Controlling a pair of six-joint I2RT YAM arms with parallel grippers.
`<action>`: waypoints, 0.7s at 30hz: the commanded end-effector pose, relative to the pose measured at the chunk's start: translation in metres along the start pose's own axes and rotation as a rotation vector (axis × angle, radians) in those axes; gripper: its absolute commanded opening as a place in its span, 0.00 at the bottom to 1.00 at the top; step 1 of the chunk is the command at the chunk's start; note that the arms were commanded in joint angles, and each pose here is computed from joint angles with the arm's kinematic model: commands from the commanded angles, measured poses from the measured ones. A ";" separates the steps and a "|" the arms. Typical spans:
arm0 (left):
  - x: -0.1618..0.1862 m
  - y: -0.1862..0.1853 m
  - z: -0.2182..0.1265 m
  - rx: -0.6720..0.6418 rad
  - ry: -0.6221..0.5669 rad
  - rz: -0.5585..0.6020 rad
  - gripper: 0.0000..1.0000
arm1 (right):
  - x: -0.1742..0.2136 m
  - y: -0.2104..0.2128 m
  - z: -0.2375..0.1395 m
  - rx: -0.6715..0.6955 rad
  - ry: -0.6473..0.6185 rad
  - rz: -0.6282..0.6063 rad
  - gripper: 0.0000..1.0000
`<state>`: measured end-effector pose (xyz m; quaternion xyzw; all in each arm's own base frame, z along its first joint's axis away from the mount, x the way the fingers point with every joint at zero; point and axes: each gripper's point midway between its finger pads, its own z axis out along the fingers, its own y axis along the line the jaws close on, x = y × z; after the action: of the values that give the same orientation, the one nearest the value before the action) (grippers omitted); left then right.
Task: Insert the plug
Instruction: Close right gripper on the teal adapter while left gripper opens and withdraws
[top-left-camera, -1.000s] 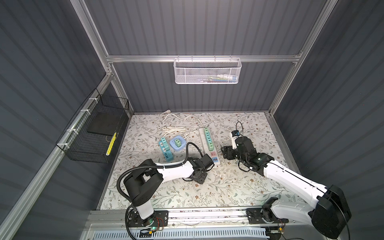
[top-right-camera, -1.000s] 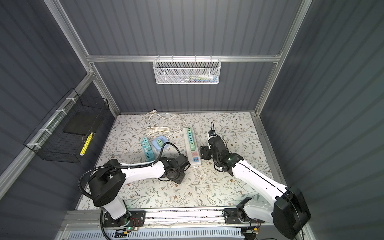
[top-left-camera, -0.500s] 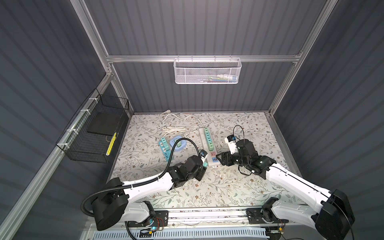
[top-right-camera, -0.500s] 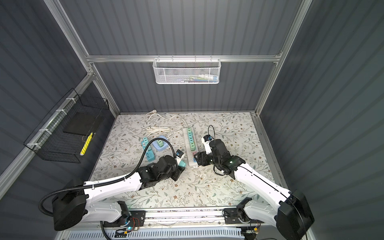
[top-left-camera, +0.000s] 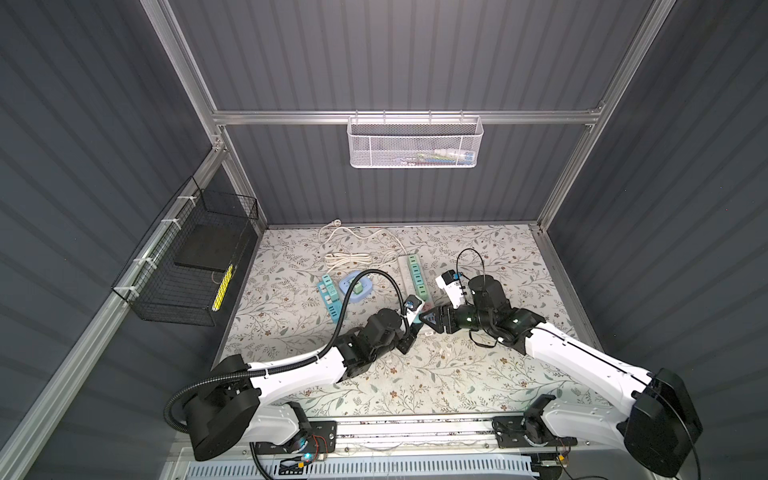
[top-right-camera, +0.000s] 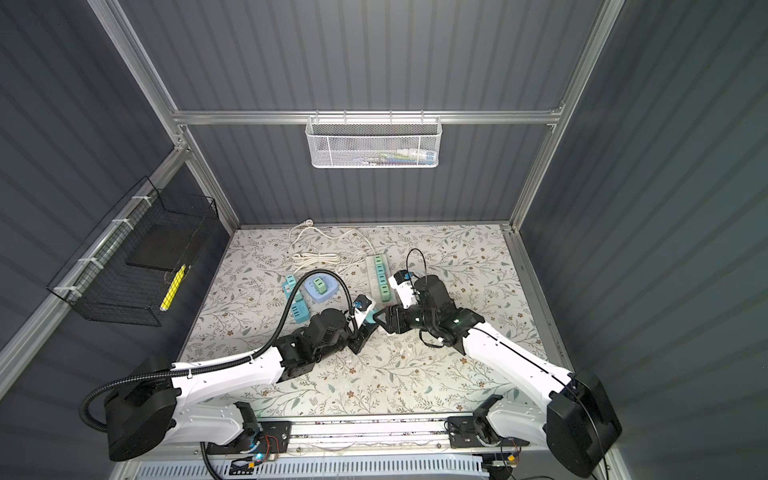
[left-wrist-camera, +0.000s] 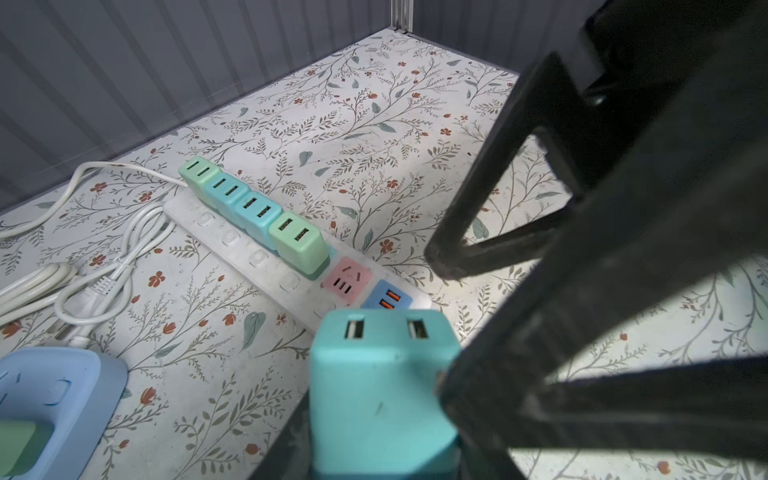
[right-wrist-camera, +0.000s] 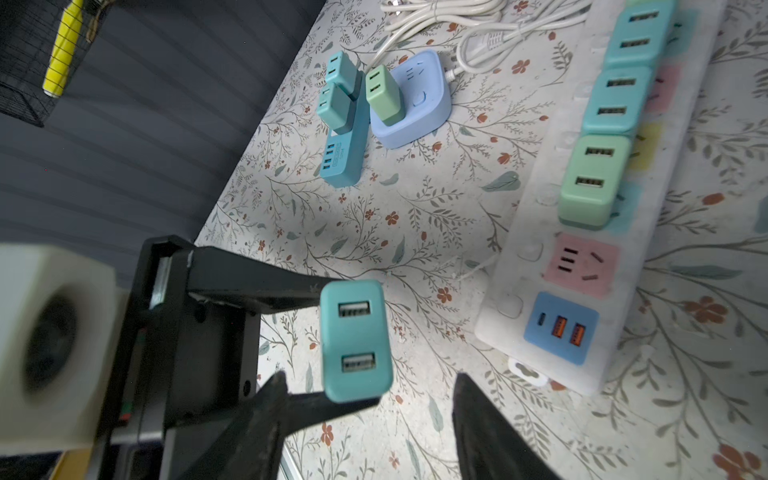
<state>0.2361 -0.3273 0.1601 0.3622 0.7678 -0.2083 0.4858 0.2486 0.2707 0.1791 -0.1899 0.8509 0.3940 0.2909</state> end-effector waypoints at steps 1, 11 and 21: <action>-0.016 -0.008 -0.006 0.042 -0.055 0.005 0.26 | -0.016 0.018 0.004 -0.089 -0.035 0.008 0.58; -0.023 -0.003 -0.012 0.018 -0.079 0.001 0.27 | -0.019 0.025 0.015 -0.158 -0.017 0.039 0.31; -0.016 0.030 -0.028 -0.160 -0.052 -0.084 0.81 | -0.028 0.010 0.008 -0.055 -0.095 0.016 0.17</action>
<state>0.2401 -0.3143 0.1732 0.3325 0.7744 -0.1971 0.5009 0.2573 0.2918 0.1836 -0.1805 0.8330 0.4426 0.2786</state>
